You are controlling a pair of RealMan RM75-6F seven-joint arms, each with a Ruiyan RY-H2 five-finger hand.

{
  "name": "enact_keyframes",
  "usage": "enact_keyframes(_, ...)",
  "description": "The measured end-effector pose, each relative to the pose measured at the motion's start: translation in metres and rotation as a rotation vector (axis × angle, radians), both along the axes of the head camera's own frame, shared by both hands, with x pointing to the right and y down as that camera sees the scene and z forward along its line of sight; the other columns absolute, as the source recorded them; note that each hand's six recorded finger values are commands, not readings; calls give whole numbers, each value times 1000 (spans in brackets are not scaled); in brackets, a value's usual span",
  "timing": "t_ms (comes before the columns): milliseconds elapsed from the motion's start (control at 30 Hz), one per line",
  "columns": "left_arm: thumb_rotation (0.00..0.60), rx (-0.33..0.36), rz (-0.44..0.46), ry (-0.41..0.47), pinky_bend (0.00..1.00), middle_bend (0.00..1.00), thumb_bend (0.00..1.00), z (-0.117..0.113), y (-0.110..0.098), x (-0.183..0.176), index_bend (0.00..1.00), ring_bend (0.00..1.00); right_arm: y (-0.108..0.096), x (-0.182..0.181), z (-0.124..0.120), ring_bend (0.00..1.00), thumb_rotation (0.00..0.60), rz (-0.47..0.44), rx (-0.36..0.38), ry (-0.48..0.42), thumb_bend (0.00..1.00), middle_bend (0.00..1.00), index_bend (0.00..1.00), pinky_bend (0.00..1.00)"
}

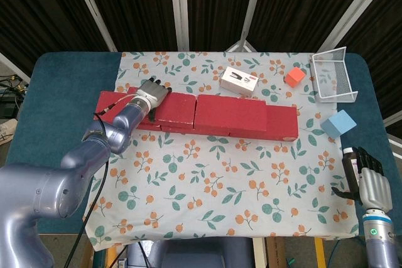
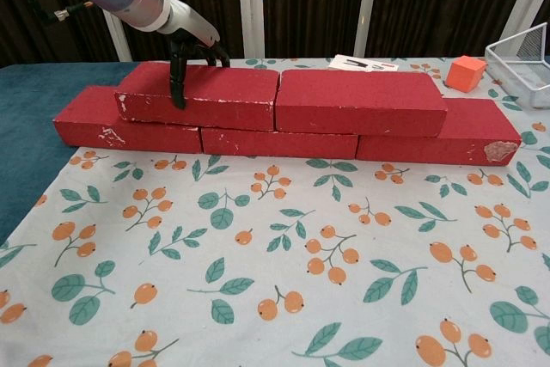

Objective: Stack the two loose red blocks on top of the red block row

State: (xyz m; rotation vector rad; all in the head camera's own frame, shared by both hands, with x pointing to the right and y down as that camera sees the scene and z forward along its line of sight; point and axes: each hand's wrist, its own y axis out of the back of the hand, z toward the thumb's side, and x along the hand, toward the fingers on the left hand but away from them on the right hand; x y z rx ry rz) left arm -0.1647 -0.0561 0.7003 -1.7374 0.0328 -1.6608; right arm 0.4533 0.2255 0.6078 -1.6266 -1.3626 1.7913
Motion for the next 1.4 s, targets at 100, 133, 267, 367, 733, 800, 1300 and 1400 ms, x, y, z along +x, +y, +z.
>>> enact_keyframes(100,600,-2,0,-4,20,363,68,1,1,0,385,0,0,0,0,0,600,1,1,0,52,25,20,0)
enact_keyframes(133,600,-2,0,-5,20,363,68,1,1,0,385,0,0,0,0,0,600,1,1,0,52,25,20,0)
enact_keyframes(267,600,-1,0,-9,20,363,68,1,1,0,385,0,0,0,0,0,600,1,1,0,52,24,19,0)
enact_keyframes(367,600,-4,-3,-11,20,364,68,1,2,0,385,0,0,0,0,0,600,1,1,-1,52,25,19,0)
enact_keyframes(733,600,-13,-17,-19,20,274,68,5,5,-1,303,0,0,0,-1,0,600,3,1,-2,52,25,20,0)
enact_keyframes(800,600,-11,-22,-17,20,249,67,4,5,-1,272,0,0,0,0,0,600,1,1,-2,52,25,19,0)
enact_keyframes(1300,600,-8,-37,-20,20,186,67,1,5,-1,210,0,0,0,0,0,600,1,-1,-3,52,25,20,0)
enact_keyframes(1400,600,-9,-36,-25,20,178,67,1,5,-1,200,0,0,0,0,0,600,2,-1,-3,52,25,19,0)
